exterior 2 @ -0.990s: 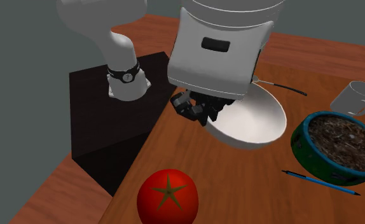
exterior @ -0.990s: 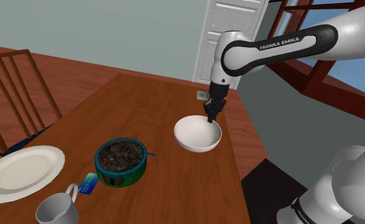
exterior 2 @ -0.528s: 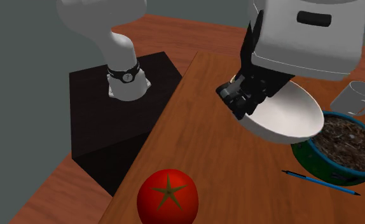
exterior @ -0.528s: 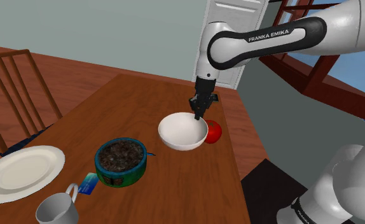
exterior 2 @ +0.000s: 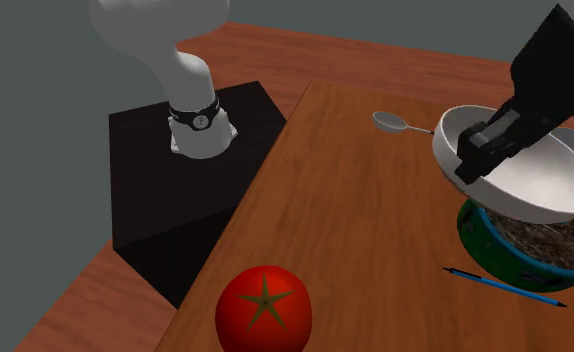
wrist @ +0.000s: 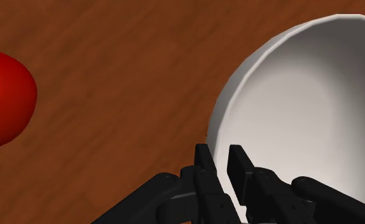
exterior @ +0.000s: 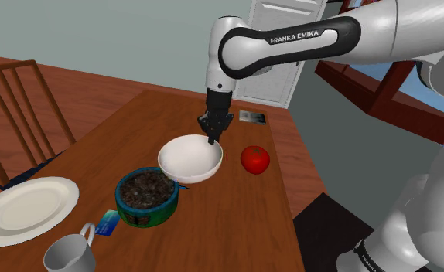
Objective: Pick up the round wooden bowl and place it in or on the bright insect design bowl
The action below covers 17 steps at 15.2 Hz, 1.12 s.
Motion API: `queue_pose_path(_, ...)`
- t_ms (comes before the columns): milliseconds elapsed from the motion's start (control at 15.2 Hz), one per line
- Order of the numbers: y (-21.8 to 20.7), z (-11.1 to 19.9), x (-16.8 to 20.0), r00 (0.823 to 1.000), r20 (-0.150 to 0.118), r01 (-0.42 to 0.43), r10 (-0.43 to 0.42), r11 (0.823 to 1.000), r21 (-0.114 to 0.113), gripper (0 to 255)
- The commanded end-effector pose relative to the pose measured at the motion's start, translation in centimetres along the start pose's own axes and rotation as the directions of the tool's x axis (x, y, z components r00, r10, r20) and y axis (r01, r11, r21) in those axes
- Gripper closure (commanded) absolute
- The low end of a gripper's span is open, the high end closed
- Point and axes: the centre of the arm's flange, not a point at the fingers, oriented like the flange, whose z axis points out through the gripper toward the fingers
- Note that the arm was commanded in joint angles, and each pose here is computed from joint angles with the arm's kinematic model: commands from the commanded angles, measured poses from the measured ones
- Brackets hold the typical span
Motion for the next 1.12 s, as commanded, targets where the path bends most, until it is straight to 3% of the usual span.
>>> queue_pose_path(0, -2.4, -0.8, 1.5, 1.000, -0.001, -0.001, 0.001, 1.000, 0.001, 255)
queue_pose_path(462, -11.2, -1.9, 5.9, 1.000, -0.001, -0.001, 0.001, 1.000, 0.001, 255)
queue_pose_path(1056, -10.9, 2.8, 6.5, 1.000, -0.001, -0.001, 0.001, 1.000, 0.001, 255)
